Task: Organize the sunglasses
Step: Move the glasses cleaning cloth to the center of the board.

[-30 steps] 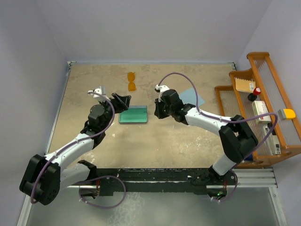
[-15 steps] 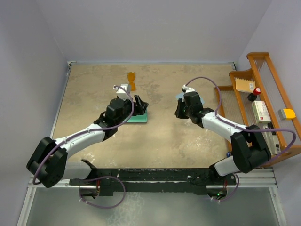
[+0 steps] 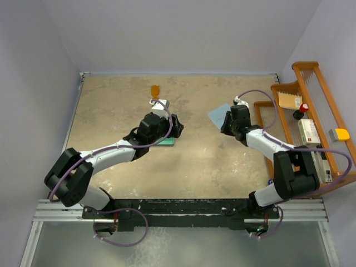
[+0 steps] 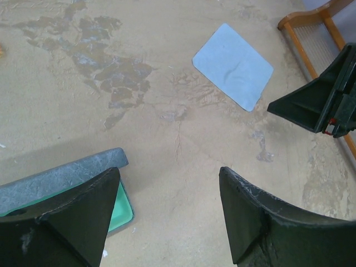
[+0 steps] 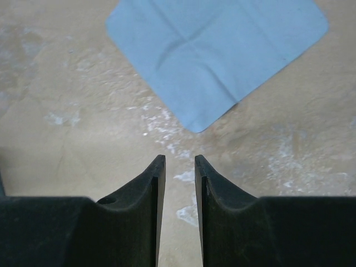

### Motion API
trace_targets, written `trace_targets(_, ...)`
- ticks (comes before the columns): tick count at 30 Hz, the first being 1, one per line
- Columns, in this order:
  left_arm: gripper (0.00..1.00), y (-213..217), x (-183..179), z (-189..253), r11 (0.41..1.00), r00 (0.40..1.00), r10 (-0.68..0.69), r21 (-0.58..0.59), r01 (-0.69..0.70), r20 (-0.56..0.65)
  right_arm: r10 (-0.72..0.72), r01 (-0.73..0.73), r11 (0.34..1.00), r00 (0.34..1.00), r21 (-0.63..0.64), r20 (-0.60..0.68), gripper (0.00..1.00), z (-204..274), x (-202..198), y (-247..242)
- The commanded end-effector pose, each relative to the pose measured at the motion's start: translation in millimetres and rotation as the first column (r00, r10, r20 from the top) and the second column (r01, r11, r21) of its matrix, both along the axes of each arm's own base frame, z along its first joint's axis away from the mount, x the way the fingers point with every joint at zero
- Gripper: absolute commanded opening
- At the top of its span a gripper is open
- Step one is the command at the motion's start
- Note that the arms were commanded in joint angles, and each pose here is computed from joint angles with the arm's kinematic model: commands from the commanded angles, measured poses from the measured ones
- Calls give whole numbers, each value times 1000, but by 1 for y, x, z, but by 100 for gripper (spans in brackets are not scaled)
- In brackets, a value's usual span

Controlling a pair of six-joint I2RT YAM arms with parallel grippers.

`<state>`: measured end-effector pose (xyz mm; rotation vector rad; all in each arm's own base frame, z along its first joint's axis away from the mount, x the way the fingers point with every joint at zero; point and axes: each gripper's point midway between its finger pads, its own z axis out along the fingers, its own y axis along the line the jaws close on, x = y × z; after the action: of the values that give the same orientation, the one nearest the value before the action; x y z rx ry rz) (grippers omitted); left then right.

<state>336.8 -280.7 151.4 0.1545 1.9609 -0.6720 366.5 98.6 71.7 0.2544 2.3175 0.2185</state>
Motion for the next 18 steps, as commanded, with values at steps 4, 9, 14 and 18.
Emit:
trace_targets(4, 69, -18, 14, 13, 1000, 999, -27, 1, 27, 46, -48, 49, 998, 999, 33, -16, 30, -9, 25, -9)
trace_targets(9, 69, -19, 14, 7, 1000, 999, -29, 6, 29, 41, -40, 40, 999, 999, 32, -17, 31, -18, 28, -8)
trace_targets(14, 69, -23, 14, 5, 999, 999, -38, 1, 38, 37, -32, 31, 999, 999, 44, 16, 32, -12, 42, -4)
trace_targets(18, 69, -23, 14, 7, 999, 998, -44, 11, 44, 39, -60, 59, 998, 997, 32, 50, 32, -1, 59, -9)
